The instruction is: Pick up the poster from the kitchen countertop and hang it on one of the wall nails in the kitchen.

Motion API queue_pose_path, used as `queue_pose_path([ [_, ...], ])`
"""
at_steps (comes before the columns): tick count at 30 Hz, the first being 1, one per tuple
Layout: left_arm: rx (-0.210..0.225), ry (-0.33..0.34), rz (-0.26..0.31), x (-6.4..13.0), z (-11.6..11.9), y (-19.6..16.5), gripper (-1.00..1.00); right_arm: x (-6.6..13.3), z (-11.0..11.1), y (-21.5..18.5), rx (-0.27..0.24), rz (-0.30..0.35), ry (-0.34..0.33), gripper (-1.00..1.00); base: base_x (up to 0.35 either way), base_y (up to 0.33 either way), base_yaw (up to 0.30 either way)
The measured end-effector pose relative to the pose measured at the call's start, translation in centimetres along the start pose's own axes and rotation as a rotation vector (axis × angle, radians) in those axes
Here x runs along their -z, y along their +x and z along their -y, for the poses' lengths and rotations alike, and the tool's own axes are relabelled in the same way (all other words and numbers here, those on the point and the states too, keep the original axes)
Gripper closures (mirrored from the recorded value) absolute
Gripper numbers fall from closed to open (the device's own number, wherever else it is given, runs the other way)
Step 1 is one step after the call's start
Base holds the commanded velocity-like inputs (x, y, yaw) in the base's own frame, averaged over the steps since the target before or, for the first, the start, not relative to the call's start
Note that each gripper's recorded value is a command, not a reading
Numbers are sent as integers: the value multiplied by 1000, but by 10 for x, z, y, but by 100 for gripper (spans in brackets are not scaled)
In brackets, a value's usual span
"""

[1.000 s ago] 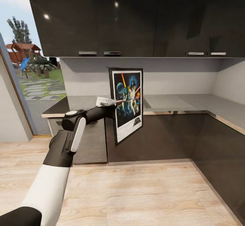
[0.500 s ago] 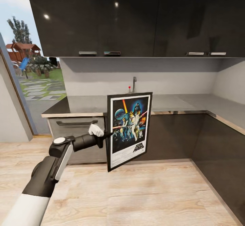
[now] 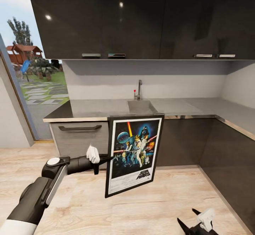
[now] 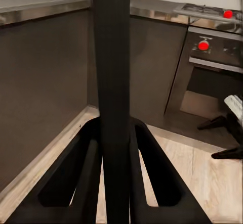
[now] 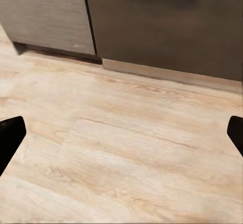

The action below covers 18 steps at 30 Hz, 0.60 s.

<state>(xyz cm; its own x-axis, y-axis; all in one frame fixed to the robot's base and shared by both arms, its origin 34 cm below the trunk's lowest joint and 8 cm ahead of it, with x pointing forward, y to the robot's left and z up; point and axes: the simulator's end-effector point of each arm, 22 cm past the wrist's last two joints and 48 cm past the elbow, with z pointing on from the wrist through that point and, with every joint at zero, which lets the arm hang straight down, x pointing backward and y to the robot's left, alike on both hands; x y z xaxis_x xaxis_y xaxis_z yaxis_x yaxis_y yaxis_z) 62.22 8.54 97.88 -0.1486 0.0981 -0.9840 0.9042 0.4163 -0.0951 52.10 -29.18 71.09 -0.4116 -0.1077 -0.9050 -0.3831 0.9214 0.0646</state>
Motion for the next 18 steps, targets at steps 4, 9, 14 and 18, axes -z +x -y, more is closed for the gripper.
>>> queue_pose_path([
  [4, 14, 7, -8, 1, 3, 8, 100, 14, -2, -28, -21, 9, -108, -100, 0, 0, 0],
  [9, 17, 8, -9, 2, 4, 10, 100, 28, 11, -47, 12, -18, -179, -100, 0, 0, 0],
  [14, 18, 6, -8, 3, 3, 10, 100, 36, 26, -81, 40, -49, -284, -100, 0, 0, 0],
  [18, 22, 11, -9, 4, 4, 10, 100, 38, 35, -129, 43, -48, -379, -100, 0, 0, 0],
])
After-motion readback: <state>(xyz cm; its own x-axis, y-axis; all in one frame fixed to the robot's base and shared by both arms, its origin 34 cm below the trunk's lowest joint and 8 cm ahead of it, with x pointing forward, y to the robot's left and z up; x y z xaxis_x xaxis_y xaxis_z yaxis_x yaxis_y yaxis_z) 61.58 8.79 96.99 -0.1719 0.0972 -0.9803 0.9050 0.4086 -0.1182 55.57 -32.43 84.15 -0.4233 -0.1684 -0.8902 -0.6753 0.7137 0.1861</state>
